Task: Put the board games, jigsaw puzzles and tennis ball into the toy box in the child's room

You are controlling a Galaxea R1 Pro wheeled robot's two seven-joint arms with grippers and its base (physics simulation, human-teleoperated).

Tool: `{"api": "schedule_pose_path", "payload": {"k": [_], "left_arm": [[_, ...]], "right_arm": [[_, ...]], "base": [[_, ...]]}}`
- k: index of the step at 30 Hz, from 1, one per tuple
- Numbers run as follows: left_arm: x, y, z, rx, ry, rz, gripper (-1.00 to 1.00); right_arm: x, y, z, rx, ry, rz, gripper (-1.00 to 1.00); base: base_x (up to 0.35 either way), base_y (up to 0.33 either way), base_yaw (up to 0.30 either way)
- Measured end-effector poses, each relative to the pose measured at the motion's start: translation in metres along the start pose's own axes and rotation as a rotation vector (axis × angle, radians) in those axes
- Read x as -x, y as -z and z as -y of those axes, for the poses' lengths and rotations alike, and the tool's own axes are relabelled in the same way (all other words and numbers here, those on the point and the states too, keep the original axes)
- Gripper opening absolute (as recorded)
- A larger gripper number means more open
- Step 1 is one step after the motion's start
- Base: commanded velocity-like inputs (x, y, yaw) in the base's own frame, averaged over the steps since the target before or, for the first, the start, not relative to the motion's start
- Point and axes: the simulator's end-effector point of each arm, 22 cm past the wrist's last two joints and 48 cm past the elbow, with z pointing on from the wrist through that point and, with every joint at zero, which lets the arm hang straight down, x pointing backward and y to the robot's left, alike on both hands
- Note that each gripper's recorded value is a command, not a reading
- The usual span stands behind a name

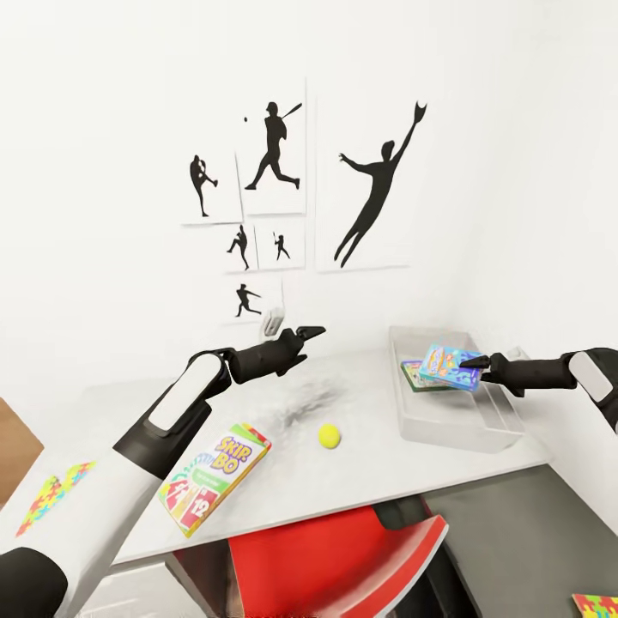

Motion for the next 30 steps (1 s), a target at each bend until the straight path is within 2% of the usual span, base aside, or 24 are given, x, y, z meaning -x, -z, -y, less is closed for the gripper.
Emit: {"api": "schedule_pose_path", "payload": {"k": [30], "left_arm": [[-0.005,-0.011,-0.029,0.025,0.035,-0.018,1.00]], "right_arm": [[-0.010,-0.023,0.021,-0.023,-0.023,-0.036,-1.00]], "base": [[0.000,0.000,0.000]]}}
